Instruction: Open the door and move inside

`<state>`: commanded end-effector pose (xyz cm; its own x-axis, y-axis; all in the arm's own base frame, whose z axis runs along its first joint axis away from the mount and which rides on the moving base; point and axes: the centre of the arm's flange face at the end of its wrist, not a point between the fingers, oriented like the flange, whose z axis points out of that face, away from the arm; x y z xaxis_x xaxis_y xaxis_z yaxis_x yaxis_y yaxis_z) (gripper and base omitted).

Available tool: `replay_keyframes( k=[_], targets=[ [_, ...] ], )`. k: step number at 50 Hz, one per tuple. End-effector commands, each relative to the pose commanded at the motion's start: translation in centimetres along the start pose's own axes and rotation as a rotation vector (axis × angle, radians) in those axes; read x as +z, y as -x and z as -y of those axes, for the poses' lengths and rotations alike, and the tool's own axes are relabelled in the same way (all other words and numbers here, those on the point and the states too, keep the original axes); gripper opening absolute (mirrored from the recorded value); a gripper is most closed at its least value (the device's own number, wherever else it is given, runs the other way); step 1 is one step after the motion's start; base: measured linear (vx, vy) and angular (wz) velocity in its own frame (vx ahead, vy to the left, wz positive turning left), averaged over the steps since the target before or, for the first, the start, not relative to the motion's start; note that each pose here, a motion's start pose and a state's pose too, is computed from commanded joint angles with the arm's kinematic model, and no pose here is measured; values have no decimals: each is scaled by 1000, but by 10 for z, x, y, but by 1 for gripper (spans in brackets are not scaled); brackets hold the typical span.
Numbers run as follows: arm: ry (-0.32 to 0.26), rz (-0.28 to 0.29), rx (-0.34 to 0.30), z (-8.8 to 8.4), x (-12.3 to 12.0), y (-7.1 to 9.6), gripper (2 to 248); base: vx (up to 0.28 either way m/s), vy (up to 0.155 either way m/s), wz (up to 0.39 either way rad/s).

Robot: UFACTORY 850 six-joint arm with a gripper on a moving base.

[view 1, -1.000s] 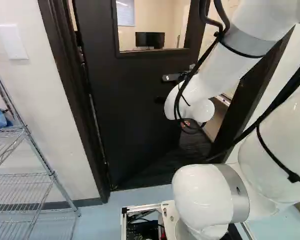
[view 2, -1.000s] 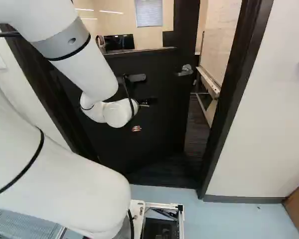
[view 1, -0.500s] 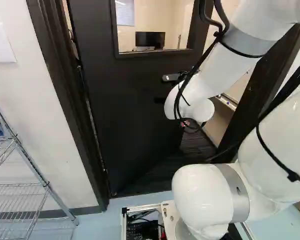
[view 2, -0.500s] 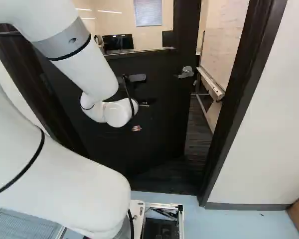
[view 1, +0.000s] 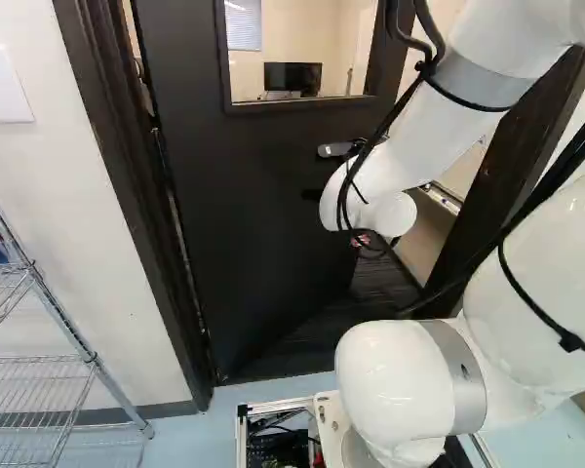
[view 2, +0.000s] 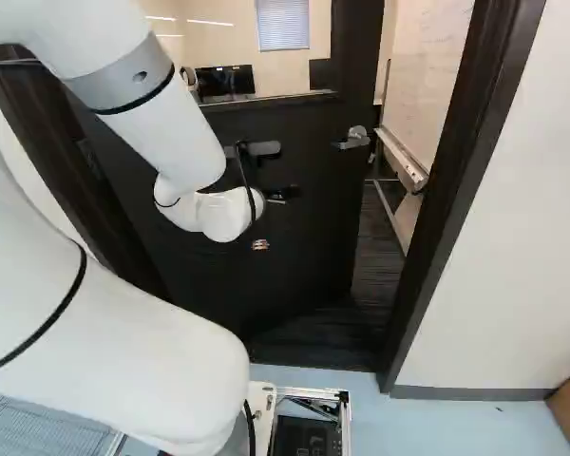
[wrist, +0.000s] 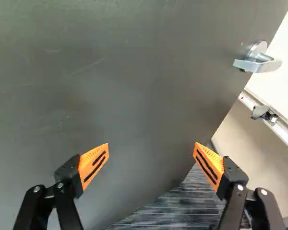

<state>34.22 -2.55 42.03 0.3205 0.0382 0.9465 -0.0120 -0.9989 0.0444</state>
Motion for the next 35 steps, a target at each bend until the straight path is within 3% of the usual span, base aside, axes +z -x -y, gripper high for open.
replay_keyframes(
  k=[35],
  targets=[
    [137, 10, 198, 3, 30, -13, 247, 0, 0, 0]
  ],
)
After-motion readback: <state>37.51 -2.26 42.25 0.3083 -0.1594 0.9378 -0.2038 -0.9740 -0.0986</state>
